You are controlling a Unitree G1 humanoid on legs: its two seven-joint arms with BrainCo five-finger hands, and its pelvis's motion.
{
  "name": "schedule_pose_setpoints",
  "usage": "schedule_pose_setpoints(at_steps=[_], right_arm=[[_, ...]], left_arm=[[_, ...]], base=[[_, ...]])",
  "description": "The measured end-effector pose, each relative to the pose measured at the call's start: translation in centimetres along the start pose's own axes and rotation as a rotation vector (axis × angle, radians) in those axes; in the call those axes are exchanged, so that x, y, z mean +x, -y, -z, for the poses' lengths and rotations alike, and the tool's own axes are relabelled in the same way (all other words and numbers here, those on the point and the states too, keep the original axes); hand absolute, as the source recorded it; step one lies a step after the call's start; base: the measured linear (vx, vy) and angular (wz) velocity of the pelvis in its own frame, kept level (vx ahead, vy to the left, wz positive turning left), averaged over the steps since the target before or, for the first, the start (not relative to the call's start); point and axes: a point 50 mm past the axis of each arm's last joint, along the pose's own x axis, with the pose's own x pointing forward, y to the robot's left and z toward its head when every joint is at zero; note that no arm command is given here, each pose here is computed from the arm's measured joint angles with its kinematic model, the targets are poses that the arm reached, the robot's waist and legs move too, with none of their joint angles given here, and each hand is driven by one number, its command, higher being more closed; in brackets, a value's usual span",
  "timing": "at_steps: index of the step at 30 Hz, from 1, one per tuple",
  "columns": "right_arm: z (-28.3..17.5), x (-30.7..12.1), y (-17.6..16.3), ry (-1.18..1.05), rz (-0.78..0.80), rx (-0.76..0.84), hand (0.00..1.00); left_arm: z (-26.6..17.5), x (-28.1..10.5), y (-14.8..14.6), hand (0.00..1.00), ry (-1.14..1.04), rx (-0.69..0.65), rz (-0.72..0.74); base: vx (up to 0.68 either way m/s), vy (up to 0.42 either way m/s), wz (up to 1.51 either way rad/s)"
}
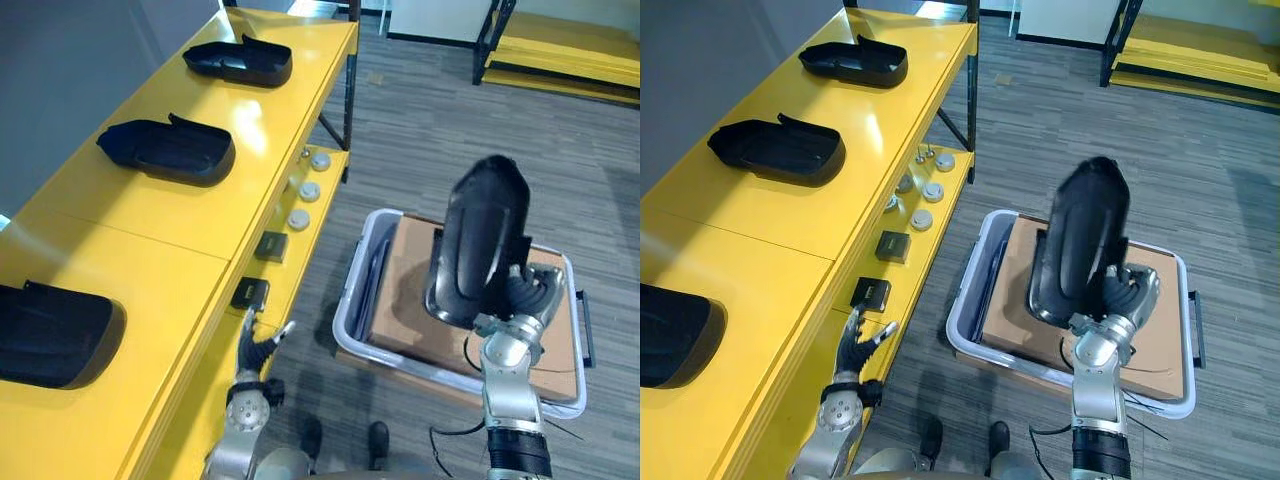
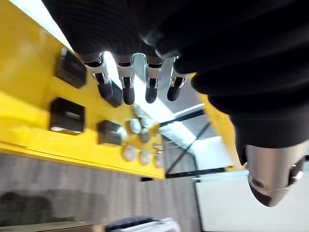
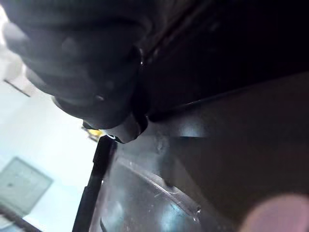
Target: Walk over and take plastic housings, then place them on the shelf
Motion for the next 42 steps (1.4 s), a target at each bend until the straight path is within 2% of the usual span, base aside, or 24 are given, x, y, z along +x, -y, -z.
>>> schedule_pose_setpoints(at_steps=[5,21,22,28,34,35,42], right_arm=[[-2.5,-0.8,-1.1,0.094,-0.048,0.066,1.00],[-8.1,-5.0,-4.8,0.269,-0.278,0.326,1.00],[-8.1,-5.0,-4.8,0.271,-0.281,0.328,1.00],[-8.0,-5.0,-4.8,0.253,-0.292,0.347,1.00],[-7.8,-5.0,-4.7,0.270,-0.315,0.338,1.00],[-7.7,-5.0,-4.7,0.274,-0.319,0.333,0.00],[-8.1,-5.6,-4.9,0.304,-0.353,0.362,0.00]], left_arm=[[-2.9,0.4,1.4,0.00,0.134,-0.052,0.045],[-6.0,0.9,6.4,0.00,0.218,-0.191,0.261],[-6.0,1.0,6.4,1.00,0.217,-0.193,0.260],[-6.4,1.3,6.6,1.00,0.213,-0.234,0.272],[-6.1,1.7,6.6,1.00,0.201,-0.215,0.282],[-6.1,1.7,6.6,1.00,0.194,-0.217,0.283],[-5.4,2.1,6.4,1.00,0.153,-0.191,0.266]], base=[[-0.03,0.011,-0.05],[-0.02,0.012,-0.08],[0.00,0.000,0.00],[-0.03,0.009,-0.07],[-0.01,0.002,-0.06],[-0.02,-0.016,-0.06],[-0.04,-0.004,-0.08]])
